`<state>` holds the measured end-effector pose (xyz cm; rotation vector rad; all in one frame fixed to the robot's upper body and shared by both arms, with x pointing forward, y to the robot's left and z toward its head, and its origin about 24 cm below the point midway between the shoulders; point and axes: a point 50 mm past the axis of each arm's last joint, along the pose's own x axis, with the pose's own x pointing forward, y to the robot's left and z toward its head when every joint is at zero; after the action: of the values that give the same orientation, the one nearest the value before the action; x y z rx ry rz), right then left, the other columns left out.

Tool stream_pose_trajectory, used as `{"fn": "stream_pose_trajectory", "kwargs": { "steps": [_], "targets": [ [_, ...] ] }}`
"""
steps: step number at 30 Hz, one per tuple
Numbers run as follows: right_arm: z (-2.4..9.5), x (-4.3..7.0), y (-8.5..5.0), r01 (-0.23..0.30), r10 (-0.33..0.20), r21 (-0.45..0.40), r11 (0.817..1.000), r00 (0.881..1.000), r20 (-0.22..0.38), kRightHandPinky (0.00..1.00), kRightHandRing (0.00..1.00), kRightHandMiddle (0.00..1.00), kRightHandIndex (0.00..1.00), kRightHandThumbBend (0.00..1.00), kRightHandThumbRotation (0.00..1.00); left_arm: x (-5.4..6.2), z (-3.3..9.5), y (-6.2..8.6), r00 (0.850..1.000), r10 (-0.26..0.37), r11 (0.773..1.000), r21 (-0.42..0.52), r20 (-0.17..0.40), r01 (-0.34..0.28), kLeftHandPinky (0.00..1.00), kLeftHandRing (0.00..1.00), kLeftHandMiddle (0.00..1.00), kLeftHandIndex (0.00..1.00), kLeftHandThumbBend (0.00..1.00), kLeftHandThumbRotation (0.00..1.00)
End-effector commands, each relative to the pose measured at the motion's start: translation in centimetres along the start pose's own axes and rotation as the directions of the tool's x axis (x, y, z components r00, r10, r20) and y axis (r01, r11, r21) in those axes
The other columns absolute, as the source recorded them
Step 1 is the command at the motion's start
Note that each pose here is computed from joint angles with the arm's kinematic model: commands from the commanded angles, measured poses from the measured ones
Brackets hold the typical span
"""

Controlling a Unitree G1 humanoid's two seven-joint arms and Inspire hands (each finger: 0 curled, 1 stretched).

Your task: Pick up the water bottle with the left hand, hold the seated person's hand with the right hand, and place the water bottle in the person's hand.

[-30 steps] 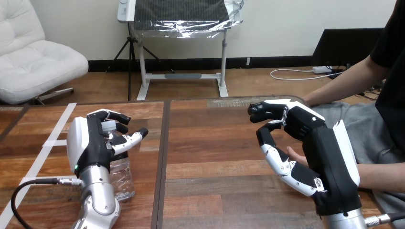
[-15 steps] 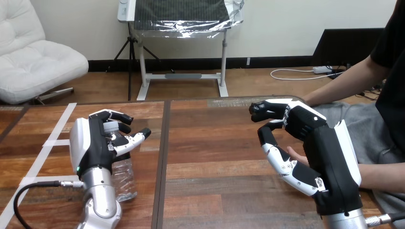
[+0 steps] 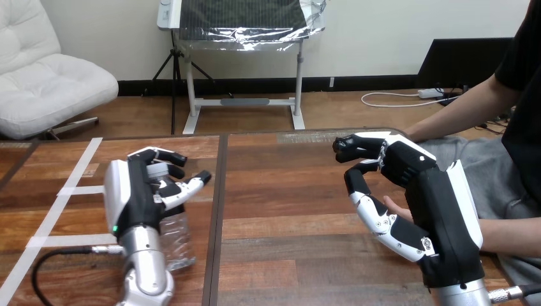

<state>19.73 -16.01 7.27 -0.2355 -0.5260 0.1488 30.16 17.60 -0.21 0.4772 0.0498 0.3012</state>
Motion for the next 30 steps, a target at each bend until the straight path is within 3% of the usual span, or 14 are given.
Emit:
{"fn": "stream_pose_trajectory", "kwargs": {
  "steps": [1,30],
  "targets": [
    [1.16,1.62,-0.46,0.008,-0.007,-0.015,1.0,0.995,0.099,0.52,0.64,0.68,0.63,0.29,0.0,-0.65,0.14,-0.91,1.0,-0.027,0.999,-0.021,-0.003,0.027,0.37,0.4,0.45,0.44,0.77,0.0],
    [1.11,1.75,-0.33,0.009,-0.008,-0.014,1.0,0.994,0.105,0.51,0.64,0.68,0.63,0.3,0.0,-0.83,0.73,-0.82,0.998,-0.006,0.999,-0.032,0.057,0.008,0.35,0.39,0.44,0.45,0.75,0.0]
  ]
}}
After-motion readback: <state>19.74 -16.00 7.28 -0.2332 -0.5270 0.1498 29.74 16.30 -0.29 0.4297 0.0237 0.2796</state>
